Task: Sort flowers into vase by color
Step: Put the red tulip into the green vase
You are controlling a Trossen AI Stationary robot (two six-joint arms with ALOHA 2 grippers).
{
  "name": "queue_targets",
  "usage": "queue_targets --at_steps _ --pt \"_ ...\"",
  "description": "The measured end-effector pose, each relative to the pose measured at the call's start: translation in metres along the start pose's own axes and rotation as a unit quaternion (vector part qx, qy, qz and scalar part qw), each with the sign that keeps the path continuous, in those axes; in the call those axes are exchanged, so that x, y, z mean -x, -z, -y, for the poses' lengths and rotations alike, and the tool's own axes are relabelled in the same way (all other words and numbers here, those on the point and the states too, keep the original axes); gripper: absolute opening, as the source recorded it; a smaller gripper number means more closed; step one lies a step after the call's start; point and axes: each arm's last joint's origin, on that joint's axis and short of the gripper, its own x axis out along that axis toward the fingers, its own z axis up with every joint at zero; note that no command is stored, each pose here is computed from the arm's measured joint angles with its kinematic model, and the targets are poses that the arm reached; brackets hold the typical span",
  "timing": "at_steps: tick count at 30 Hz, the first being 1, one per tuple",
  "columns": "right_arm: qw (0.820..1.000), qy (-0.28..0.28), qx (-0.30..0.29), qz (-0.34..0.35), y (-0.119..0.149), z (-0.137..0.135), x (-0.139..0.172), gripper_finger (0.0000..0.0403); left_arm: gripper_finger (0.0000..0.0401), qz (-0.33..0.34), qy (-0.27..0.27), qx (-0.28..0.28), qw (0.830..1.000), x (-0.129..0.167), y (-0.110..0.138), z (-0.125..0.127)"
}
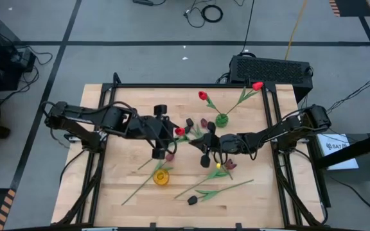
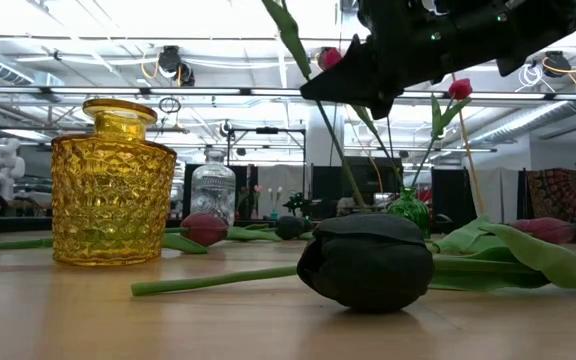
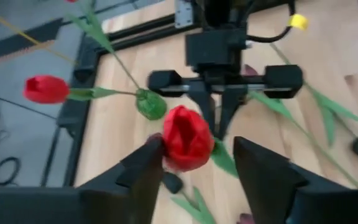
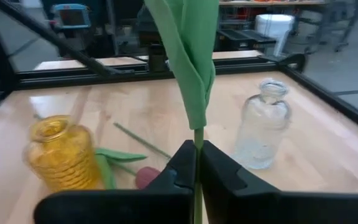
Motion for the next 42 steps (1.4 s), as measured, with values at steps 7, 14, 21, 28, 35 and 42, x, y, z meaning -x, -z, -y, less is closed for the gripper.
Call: queue_targets --at_steps 7,14,21,28,35,42 --pt "1.000 -0.011 -0.017 -0.012 -0.006 0.001 0.008 0.0002 0.0283 -0.020 -0.080 0.031 0.996 0.007 0.004 0.013" --pt "0.998 -0.008 -0.019 -0.061 -0.018 0.004 0.034 0.0001 0.0292 -0.021 -0.123 0.060 0.990 0.019 0.008 0.035" --pt "0.997 -0.022 -0.007 -0.068 -0.029 -0.003 0.062 0.0001 0.0292 0.007 -0.211 0.051 0.976 0.023 0.019 0.063" --pt "0.998 -0.041 0.000 0.039 -0.065 -0.012 0.101 0.0000 0.0292 0.069 -0.182 0.067 0.979 -0.020 0.034 0.088" --pt "0.982 -0.083 -0.010 0.170 -0.076 -0.026 0.120 0.0000 0.0292 0.251 -0.052 0.101 0.961 -0.074 0.049 0.097" --pt "0.967 -0.089 -0.024 0.236 -0.072 -0.027 0.124 0.0000 0.0292 0.345 -0.009 0.137 0.928 -0.121 0.066 0.103"
